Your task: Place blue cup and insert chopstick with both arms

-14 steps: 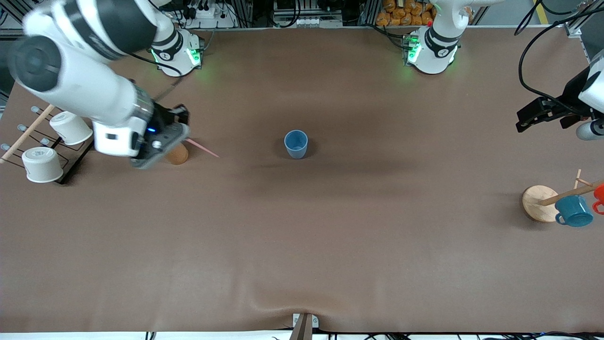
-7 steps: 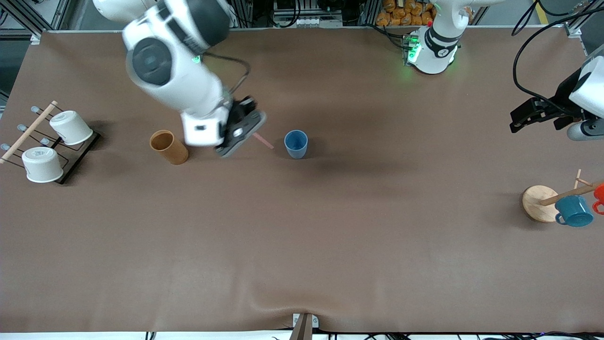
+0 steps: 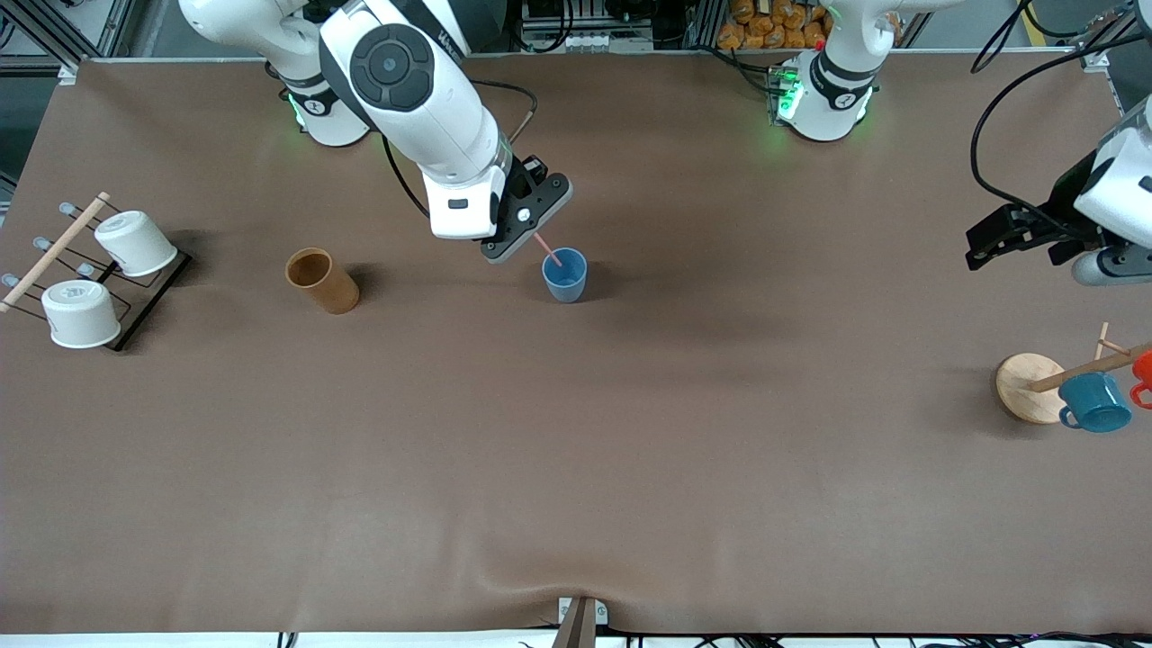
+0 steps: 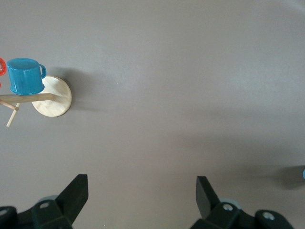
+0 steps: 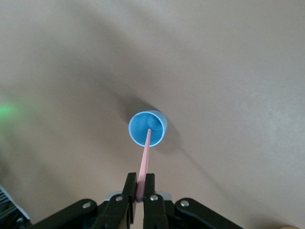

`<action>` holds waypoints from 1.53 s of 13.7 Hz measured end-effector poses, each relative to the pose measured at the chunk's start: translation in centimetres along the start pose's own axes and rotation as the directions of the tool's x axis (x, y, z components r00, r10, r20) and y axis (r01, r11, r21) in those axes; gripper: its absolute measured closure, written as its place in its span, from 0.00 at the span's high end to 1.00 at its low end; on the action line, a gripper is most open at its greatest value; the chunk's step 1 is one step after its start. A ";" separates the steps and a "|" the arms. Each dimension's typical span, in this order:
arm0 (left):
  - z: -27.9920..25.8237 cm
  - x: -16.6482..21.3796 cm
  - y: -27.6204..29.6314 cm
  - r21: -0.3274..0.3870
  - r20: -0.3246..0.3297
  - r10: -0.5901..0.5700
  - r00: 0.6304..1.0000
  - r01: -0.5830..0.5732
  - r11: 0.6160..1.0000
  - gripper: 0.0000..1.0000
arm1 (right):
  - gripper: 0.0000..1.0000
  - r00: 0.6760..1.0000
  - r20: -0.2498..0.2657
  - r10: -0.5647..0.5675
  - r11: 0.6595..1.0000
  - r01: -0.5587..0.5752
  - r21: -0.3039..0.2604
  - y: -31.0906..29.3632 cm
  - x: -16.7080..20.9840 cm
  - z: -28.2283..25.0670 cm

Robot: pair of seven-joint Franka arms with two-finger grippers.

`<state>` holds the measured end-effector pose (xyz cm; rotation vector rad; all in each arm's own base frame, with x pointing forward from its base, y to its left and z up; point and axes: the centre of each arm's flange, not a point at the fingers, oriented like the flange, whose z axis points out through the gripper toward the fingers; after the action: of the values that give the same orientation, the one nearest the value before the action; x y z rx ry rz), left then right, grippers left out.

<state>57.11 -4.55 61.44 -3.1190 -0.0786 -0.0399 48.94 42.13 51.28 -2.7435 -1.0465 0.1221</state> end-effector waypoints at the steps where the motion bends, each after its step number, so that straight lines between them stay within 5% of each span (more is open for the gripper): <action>1: 0.2 0.1 0.0 0.000 0.001 0.000 1.000 0.000 1.000 1.00 | 0.10 1.000 0.003 -0.015 0.999 0.016 -0.028 -0.4 0.1 0.3; 4: 0.2 0.2 0.0 0.000 0.000 0.000 1.000 0.000 1.000 1.00 | 0.10 0.999 0.004 -0.051 0.996 0.051 -0.067 -2.1 0.6 2.2; 15: 0.2 0.2 0.0 0.000 0.000 0.001 1.000 -0.001 1.000 1.00 | 0.10 0.998 0.027 -0.056 0.996 0.057 -0.069 -2.3 0.8 4.7; 18: 0.2 0.2 0.0 0.000 0.000 0.001 1.000 -0.001 1.000 1.00 | 0.21 0.998 0.032 -0.054 0.996 0.056 -0.070 -2.2 0.9 5.1; 21: 0.2 0.2 0.0 0.000 0.000 0.001 1.000 -0.001 1.000 1.00 | 0.52 0.998 0.032 -0.054 0.996 0.057 -0.070 -2.2 0.9 5.1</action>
<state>57.27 -4.57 61.24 -3.1194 -0.0767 -0.0403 47.42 45.20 46.77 -2.7809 -1.1555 0.1203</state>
